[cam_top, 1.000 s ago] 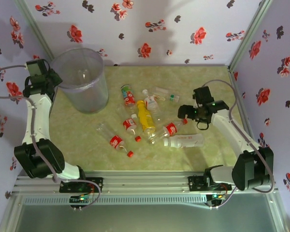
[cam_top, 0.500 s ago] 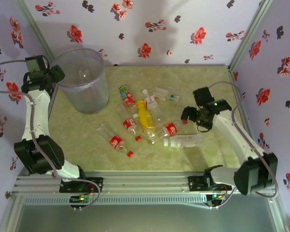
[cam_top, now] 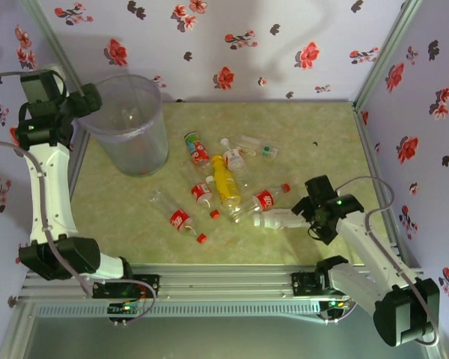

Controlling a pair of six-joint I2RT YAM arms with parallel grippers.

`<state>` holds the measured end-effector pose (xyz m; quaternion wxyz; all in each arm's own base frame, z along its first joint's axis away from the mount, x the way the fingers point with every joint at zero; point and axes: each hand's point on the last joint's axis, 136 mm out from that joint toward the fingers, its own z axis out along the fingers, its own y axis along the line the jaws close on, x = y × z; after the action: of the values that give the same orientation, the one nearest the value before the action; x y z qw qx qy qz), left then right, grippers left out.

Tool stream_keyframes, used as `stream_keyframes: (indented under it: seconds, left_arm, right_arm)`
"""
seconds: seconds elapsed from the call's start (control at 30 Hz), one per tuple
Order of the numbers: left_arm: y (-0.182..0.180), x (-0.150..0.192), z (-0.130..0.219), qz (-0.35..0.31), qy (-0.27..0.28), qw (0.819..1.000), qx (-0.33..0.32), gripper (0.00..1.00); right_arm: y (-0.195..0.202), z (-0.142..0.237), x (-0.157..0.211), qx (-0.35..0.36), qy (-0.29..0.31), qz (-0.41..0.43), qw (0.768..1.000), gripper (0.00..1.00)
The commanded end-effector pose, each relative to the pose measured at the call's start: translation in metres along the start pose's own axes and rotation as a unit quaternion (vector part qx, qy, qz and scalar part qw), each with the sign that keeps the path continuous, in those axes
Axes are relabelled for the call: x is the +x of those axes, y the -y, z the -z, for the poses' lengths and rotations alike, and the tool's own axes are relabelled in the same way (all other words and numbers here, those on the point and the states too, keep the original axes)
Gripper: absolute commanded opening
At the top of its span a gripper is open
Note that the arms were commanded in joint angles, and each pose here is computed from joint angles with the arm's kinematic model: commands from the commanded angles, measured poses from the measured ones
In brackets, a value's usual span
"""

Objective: Put the plastic bottles in the bin

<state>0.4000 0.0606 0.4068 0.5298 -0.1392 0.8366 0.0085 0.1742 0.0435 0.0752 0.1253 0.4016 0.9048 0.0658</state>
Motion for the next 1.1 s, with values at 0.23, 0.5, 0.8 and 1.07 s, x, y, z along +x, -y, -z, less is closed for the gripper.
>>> stream_keyframes:
  seconds: [0.23,0.5,0.8,1.07]
  left_arm:
    - [0.112,0.044,0.062,-0.104,-0.022,0.985,0.136,0.99]
    - [0.185,0.107,0.078,-0.168,-0.065,0.956,0.234,0.99]
    - [0.259,0.176,0.086,-0.234,-0.121,0.912,0.316,1.0]
    - [0.321,0.224,0.112,-0.242,-0.171,0.848,0.441,1.0]
  right_arm:
    - [0.002,-0.05,0.004,-0.004,0.001,-0.079,0.997,0.93]
    - [-0.004,-0.061,-0.012,0.009,0.03,-0.073,0.997,0.85]
    - [-0.016,-0.044,-0.031,0.004,0.042,-0.048,0.998,0.67]
    - [-0.033,-0.017,-0.047,-0.031,0.054,-0.034,0.997,0.65]
